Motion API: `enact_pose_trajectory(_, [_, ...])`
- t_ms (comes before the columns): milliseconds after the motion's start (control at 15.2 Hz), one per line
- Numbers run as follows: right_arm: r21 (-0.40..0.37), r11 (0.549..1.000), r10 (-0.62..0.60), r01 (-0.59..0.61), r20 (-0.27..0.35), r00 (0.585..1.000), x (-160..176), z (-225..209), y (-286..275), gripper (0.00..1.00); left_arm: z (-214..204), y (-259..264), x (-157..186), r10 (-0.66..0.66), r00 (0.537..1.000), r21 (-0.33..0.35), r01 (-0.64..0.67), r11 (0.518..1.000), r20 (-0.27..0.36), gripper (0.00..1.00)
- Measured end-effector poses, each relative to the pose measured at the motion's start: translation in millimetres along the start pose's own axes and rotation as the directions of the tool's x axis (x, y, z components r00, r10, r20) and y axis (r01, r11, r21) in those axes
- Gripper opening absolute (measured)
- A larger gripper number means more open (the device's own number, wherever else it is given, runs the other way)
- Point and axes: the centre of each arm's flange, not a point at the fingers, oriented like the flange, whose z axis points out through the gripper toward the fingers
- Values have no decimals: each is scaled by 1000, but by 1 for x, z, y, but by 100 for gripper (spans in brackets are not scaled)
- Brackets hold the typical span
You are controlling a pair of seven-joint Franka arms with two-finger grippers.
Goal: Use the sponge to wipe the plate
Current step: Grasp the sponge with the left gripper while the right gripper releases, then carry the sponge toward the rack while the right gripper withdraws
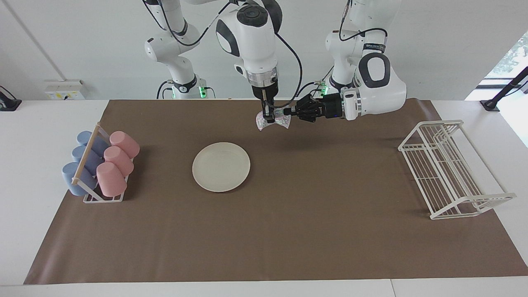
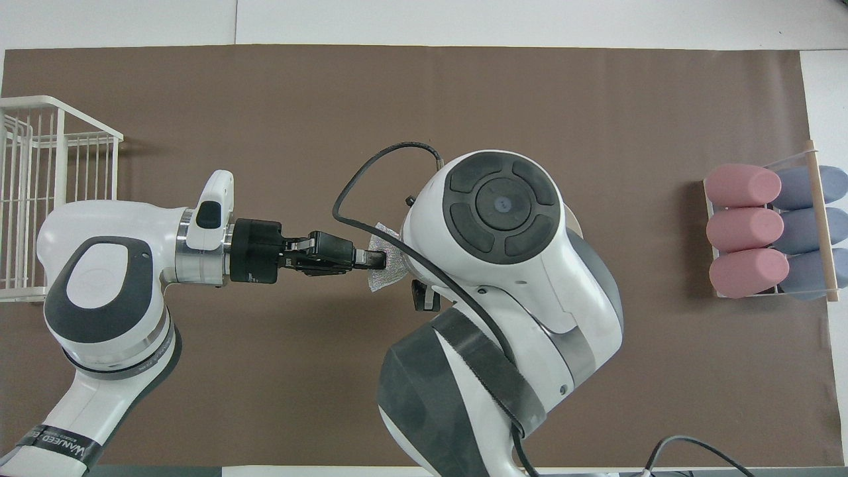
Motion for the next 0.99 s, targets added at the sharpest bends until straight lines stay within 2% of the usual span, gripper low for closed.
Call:
enact_pose_trajectory(131, [-14, 1000, 3, -3, -11, 1000, 3, 0, 1, 49, 0, 0, 0, -1, 1000, 0, 1, 1000, 0, 4])
enact_pose_trajectory(263, [-29, 999, 16, -16, -24, 1000, 12, -5, -1, 71, 0, -1, 0, -1, 1000, 0, 1, 1000, 0, 4])
enact_pose_trajectory(460, [-56, 998, 38, -41, -47, 998, 48, -30, -8, 98, -1, -1, 1, -2, 1000, 0, 2, 1000, -2, 4])
enact_pose_trajectory(657, [-87, 996, 20, -25, -60, 998, 105, -60, -21, 100, -4, -4, 1, -2, 1000, 12, 2, 1000, -2, 4])
enact_pose_trajectory(789, [-110, 994, 3, -10, -65, 998, 146, -69, -34, 100, -5, -9, 1, 8, 1000, 56, -9, 998, 12, 4])
enact_pose_trajectory(986, [-148, 988, -53, 45, -54, 997, 224, -77, -60, 100, -17, -19, 2, 12, 999, 159, -16, 987, 31, 4])
